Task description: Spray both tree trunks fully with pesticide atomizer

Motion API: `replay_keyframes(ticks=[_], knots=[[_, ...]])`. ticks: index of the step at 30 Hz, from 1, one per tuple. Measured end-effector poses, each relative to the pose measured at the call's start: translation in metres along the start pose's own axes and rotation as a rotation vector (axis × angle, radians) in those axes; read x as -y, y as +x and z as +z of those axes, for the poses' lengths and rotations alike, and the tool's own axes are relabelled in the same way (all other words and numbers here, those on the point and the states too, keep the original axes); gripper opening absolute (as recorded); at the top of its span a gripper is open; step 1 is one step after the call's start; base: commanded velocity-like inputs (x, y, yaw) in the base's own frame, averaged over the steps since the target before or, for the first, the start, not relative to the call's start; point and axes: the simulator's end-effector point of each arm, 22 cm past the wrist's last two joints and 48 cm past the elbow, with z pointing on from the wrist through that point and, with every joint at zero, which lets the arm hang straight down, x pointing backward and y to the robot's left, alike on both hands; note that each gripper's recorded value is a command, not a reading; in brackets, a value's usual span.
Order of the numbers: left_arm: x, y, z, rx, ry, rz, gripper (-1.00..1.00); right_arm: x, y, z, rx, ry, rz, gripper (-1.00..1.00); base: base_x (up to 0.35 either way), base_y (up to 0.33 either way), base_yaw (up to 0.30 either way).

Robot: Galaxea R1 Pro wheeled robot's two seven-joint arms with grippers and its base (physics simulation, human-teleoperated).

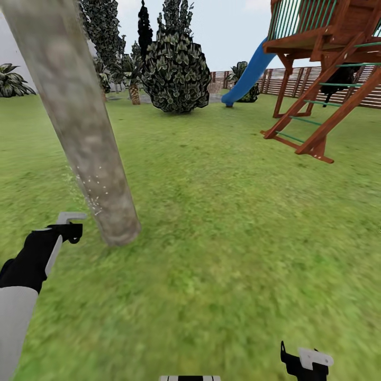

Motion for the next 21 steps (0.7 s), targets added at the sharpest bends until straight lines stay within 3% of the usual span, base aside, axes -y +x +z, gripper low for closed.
replay_keyframes(ticks=[4,10,17,21], knots=[[-0.006,0.003,0.001,-0.007,-0.018,0.001,-1.0,0.0,0.0,0.0,0.0,0.001,0.0,1.0,0.013,-0.219,0.083],[-0.011,0.007,0.002,-0.014,-0.026,0.002,-1.0,0.0,0.0,0.0,0.0,0.002,0.001,1.0,-0.024,-0.023,0.236],[-0.009,0.008,0.002,-0.016,-0.027,0.003,-1.0,0.0,0.0,0.0,0.0,0.001,0.001,1.0,0.12,-0.107,0.013],[-0.025,0.008,0.001,-0.016,-0.102,0.002,-1.0,0.0,0.0,0.0,0.0,0.0,0.0,1.0,0.181,-0.217,0.107]])
